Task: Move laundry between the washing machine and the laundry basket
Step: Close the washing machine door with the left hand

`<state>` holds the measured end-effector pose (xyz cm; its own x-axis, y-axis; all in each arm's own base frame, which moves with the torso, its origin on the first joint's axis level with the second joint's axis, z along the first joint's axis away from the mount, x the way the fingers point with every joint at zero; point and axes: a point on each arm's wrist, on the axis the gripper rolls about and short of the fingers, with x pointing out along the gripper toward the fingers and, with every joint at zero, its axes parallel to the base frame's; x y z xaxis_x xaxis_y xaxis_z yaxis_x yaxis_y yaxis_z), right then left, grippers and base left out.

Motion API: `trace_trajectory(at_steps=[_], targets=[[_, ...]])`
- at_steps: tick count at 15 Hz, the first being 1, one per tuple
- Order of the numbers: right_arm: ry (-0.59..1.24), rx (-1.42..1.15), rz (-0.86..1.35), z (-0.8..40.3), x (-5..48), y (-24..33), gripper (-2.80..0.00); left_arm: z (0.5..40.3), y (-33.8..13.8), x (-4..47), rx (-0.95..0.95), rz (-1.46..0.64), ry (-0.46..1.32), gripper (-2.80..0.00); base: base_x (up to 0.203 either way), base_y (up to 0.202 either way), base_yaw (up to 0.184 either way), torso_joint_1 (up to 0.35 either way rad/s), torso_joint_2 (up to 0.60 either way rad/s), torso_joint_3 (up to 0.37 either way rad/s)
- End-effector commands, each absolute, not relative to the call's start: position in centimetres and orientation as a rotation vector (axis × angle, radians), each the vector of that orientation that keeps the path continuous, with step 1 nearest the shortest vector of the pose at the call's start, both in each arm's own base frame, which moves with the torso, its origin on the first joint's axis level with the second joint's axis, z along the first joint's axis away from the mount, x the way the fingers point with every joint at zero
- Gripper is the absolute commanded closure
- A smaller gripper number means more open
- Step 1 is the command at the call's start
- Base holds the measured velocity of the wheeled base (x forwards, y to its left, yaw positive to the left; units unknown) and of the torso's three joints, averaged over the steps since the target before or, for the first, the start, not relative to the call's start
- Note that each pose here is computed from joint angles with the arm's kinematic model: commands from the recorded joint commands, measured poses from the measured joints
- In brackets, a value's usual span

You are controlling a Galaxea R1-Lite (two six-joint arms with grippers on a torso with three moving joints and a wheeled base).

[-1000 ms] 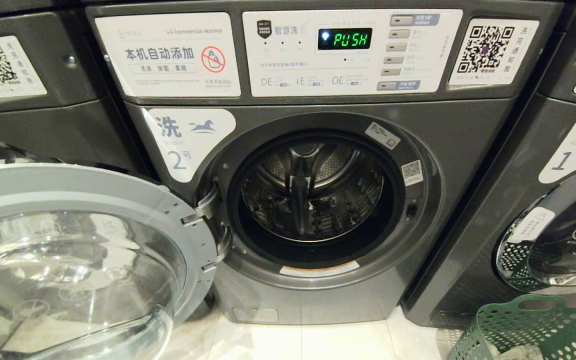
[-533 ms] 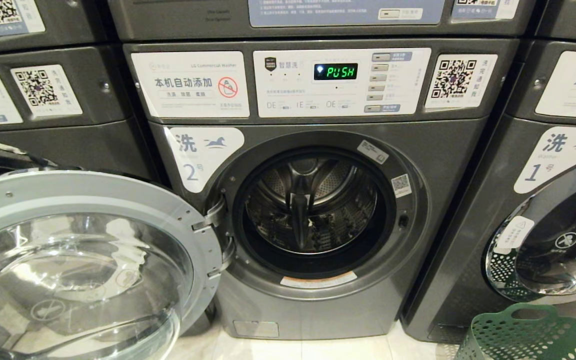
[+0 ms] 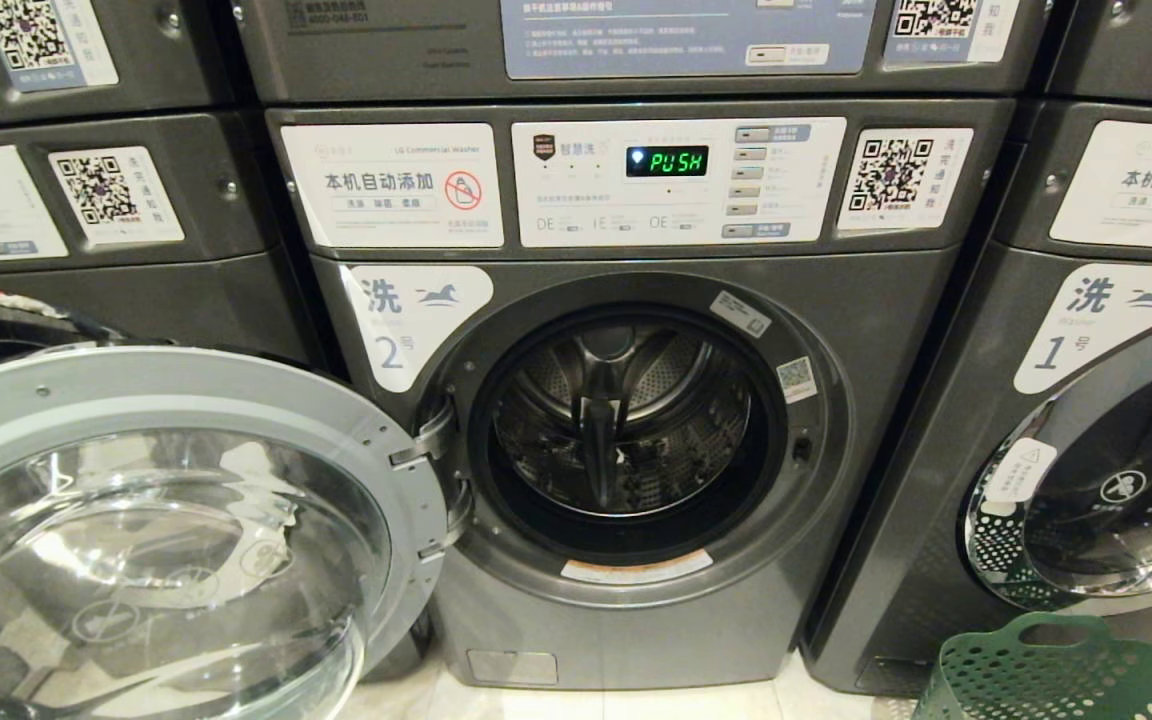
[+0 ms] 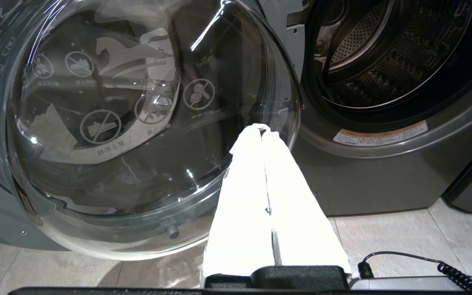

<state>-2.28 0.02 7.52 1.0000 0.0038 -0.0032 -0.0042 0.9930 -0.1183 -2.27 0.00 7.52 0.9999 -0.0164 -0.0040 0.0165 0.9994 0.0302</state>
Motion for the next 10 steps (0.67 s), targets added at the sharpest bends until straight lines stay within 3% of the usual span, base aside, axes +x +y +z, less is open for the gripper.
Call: trace_trajectory(at_steps=[1,3,10], targets=[[0.004,-0.120,0.005,7.52,-2.27,0.02,0.00,7.52,0.01,-2.27,0.029,-0.015,0.004,0.00,0.000,0.000,0.000,0.000,0.00,0.000],[0.004,-0.120,0.005,7.52,-2.27,0.02,0.00,7.52,0.01,-2.27,0.029,-0.015,0.004,0.00,-0.063,0.000,0.002,0.006,0.00,0.001],[0.004,-0.121,0.005,7.52,-2.27,0.02,0.00,7.54,0.01,-2.27,0.028,-0.014,0.003,0.00,-0.194,0.000,0.001,0.001,0.00,0.004]])
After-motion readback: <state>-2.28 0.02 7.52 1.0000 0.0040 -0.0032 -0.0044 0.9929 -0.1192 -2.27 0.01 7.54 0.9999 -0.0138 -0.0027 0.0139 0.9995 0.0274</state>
